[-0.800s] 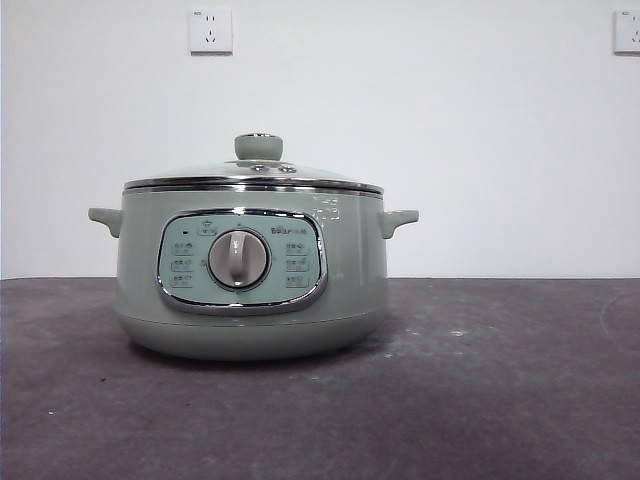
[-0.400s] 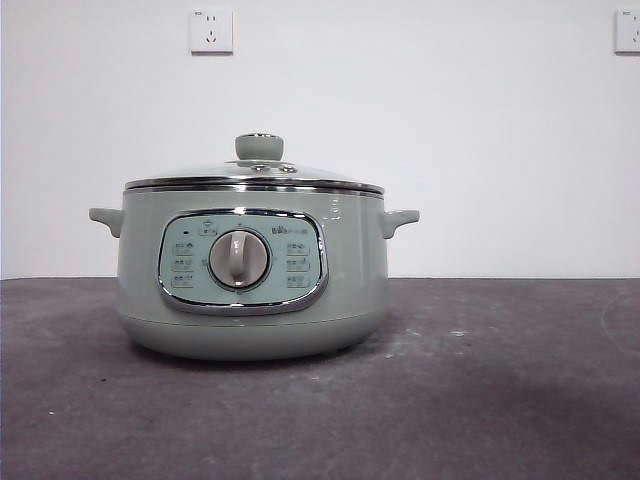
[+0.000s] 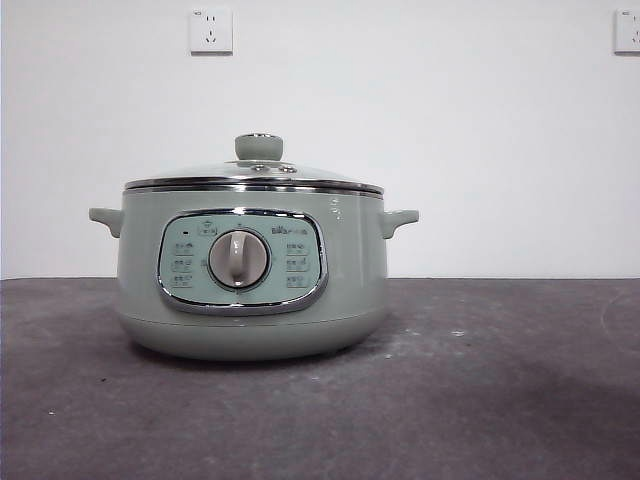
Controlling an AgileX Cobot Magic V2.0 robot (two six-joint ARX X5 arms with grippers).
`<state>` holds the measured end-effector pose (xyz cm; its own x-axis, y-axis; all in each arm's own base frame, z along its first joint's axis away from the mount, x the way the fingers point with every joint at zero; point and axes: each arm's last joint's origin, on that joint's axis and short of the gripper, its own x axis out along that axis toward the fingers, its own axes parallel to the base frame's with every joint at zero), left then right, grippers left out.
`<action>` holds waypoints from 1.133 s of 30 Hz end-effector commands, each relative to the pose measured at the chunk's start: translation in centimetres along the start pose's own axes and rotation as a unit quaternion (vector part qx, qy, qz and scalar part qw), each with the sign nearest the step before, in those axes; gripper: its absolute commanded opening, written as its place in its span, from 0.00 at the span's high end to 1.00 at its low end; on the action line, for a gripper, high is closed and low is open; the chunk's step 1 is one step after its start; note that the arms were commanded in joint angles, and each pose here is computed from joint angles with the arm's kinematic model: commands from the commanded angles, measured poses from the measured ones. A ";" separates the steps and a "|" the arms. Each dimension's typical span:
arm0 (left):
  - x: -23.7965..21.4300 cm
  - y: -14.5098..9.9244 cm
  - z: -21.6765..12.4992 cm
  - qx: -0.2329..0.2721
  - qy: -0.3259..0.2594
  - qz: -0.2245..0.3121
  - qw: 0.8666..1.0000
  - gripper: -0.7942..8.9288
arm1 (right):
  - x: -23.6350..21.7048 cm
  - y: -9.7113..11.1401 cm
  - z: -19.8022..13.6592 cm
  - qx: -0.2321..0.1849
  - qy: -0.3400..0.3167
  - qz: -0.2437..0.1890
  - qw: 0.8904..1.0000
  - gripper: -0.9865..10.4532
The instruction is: Pick up the pumpkin,open the lid,put the pumpkin in the pot,close the lid
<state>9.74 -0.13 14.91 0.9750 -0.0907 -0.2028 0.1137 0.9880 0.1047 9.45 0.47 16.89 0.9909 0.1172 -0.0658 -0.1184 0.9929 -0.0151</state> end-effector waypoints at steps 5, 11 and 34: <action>0.1 0.0 -0.5 -0.004 0.006 0.002 1.000 0.92 | 0.3 0.0 -1.7 0.019 0.037 0.002 0.999 0.91; 0.1 0.0 -0.5 -0.004 0.006 0.002 1.000 0.92 | 0.3 0.0 -2.0 0.023 0.051 0.002 0.998 0.91; 0.1 0.0 -0.5 -0.004 0.006 0.002 1.000 0.92 | 0.3 0.0 -2.0 0.051 0.056 -0.001 0.997 0.91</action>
<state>9.74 -0.13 14.91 0.9752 -0.0892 -0.2028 0.1122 0.9881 0.1050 9.60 0.47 15.24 0.9807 0.1166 -0.1571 -0.1064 0.9917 0.0719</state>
